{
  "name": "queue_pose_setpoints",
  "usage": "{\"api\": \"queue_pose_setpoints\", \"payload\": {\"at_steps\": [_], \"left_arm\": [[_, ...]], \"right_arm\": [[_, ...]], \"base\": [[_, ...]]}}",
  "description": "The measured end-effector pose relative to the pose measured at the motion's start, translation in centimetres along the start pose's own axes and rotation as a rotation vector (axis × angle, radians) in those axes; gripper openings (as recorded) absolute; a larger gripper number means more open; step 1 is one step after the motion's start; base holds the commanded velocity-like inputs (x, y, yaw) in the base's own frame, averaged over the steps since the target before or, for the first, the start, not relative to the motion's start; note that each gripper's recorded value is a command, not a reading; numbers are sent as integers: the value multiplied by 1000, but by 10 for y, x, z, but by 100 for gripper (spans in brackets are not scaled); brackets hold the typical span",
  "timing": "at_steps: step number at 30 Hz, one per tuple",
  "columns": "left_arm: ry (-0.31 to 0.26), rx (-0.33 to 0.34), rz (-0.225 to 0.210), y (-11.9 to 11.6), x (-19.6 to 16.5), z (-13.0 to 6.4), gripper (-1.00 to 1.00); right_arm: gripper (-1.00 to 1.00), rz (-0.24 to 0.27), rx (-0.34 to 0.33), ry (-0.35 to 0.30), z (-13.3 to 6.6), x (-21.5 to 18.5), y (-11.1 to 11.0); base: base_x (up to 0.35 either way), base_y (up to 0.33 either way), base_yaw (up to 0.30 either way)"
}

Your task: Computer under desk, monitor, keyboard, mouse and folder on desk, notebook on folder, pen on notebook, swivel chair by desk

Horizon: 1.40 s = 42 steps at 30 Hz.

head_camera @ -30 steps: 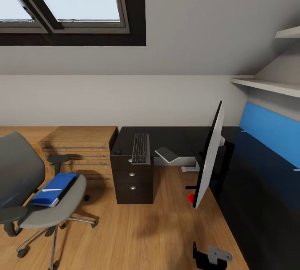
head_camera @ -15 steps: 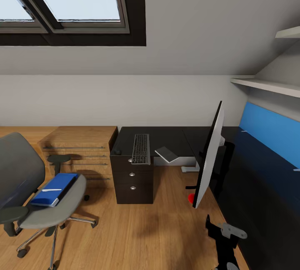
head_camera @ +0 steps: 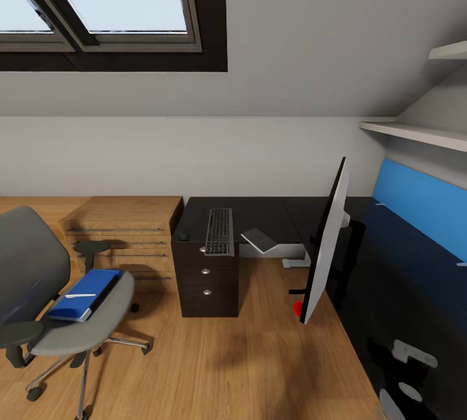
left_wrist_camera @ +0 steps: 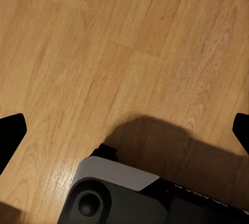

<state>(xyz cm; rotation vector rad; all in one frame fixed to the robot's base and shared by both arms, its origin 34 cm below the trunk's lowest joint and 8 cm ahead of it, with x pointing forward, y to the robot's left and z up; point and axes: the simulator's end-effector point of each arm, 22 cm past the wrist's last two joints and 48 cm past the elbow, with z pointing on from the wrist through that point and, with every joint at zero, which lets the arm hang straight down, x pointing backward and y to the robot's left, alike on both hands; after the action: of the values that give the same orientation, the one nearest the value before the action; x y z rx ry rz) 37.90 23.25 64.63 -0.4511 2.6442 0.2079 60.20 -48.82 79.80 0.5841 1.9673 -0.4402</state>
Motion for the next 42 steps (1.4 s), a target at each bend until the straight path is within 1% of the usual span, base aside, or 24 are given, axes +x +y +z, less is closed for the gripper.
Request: {"api": "queue_pose_setpoints", "payload": {"at_steps": [1, 2, 3, 5, 11, 13, 14, 17, 20, 21, 23, 24, 36, 42], "left_arm": [[0, 0, 0, 0, 0, 0, 100], [0, 0, 0, 0, 0, 0, 100], [-2, 0, -1, 0, 0, 0, 100], [-12, 1, -7, 0, -2, 0, 100], [-51, 3, -28, -2, -11, -1, 100], [-58, 6, -28, -3, -12, -1, 100], [-60, 10, -24, -5, -11, -2, 100], [-63, 19, -10, -10, -10, -3, 100], [-65, 26, 0, -13, -9, -4, 100], [-65, 26, 1, -13, -9, -4, 100], [-66, 28, 3, -14, -9, -4, 100], [-66, 29, 4, -14, -9, -4, 100], [-66, 29, 6, -14, -8, -4, 100], [-63, 28, 5, -14, -7, -4, 100]], "right_arm": [[100, 11, 9, 15, 8, -11, 0], [100, 16, 11, 21, 12, -18, 1], [100, 22, 22, 36, 26, -43, 0], [100, 26, 33, 46, 38, -65, -1], [100, 54, 72, 81, 67, -112, -8], [100, 62, 57, 86, 73, -123, -6], [100, 63, 30, 87, 76, -127, 0], [100, 51, -29, 87, 77, -131, 15], [100, -6, -86, 78, 74, -131, 38], [100, -12, -94, 74, 74, -131, 42], [100, -27, -126, 55, 70, -131, 60], [100, -31, -133, 51, 69, -130, 64], [100, -28, -139, 46, 67, -130, 70], [100, -24, -138, 45, 67, -130, 71]], "base": [[0, 0, 0], [0, 0, 0], [0, 0, 0], [0, 0, 0], [0, 0, 0], [0, 0, 0], [0, 0, 0], [0, 0, 0], [0, 0, 0], [0, 0, 0], [0, 0, 0], [0, 0, 0], [0, 0, 0], [0, 0, 143]]}}
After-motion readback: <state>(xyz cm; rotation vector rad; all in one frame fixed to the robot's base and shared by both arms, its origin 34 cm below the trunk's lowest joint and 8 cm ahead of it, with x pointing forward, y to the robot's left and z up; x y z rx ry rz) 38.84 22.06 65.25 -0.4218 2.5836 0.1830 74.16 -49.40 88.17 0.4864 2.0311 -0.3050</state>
